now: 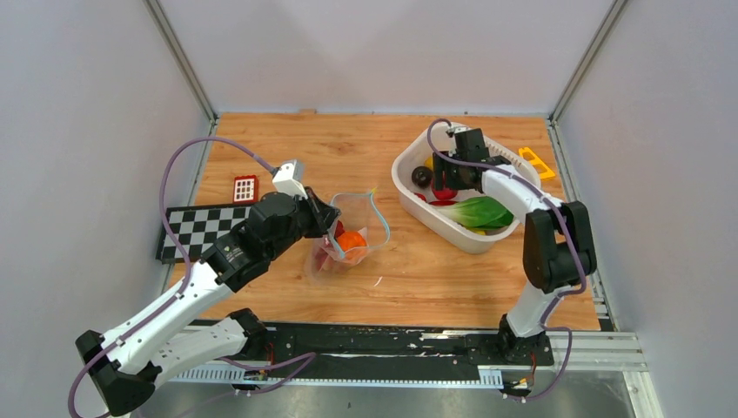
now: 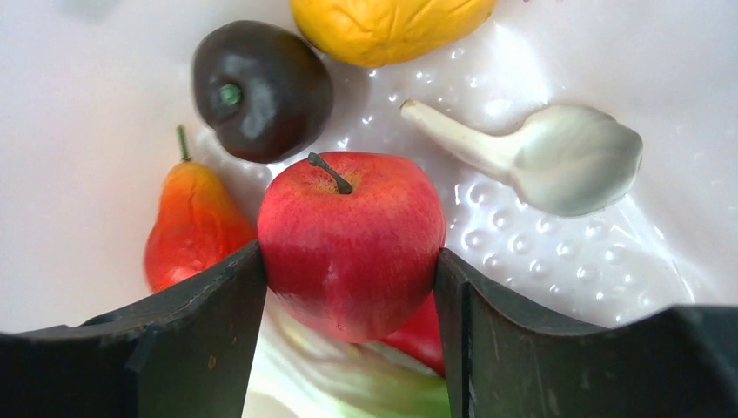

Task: Place the food in the zip-top bag and seal the zipper
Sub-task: Pick up the fake fruit from the bin.

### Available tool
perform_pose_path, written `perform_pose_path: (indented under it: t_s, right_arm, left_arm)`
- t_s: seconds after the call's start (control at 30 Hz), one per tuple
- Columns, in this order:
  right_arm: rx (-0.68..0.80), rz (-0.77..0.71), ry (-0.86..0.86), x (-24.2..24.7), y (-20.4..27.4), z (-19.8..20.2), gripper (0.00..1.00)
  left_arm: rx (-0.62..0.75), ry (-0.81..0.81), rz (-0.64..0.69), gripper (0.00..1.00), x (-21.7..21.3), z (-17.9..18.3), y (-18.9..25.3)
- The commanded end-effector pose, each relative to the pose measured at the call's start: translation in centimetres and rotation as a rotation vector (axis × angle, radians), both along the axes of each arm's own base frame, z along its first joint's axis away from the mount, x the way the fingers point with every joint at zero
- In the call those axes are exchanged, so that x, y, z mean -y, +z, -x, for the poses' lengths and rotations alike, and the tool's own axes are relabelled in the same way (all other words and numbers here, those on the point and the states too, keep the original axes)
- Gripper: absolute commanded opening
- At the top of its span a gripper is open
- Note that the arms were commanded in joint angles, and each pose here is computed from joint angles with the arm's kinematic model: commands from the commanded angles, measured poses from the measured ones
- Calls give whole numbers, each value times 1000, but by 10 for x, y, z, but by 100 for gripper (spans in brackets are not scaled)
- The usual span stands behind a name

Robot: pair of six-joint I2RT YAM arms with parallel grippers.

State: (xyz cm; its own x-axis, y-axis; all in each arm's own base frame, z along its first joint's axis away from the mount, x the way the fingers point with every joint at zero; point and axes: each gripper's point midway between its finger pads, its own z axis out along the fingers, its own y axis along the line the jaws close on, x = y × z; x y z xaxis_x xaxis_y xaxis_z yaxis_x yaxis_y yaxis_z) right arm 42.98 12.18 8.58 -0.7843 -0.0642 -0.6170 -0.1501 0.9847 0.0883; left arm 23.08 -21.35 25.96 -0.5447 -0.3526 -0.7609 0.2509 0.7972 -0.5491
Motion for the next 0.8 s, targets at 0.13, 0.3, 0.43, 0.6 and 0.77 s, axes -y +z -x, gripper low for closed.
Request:
perform_pose_path:
  t_s: [0.13,0.3,0.43,0.6,0.77]
  right_arm:
    - [257,-175,-33,-11,71,-1,43]
    - [308,-210,-45,-8,86,12,43]
    - [338,-238,-51,-4,101,17,43]
    - [383,-328,-37,-8,122,28,43]
    - [404,-455,4,-18,141,39,42]
  left_arm:
    - [44,1,39,0,0,-1,17]
    - [42,12,43,0,-5,2,15]
    - [40,20,48,0,-8,4,15]
    - [38,19,55,0,-7,4,15]
    - [32,5,56,0,-3,4,14]
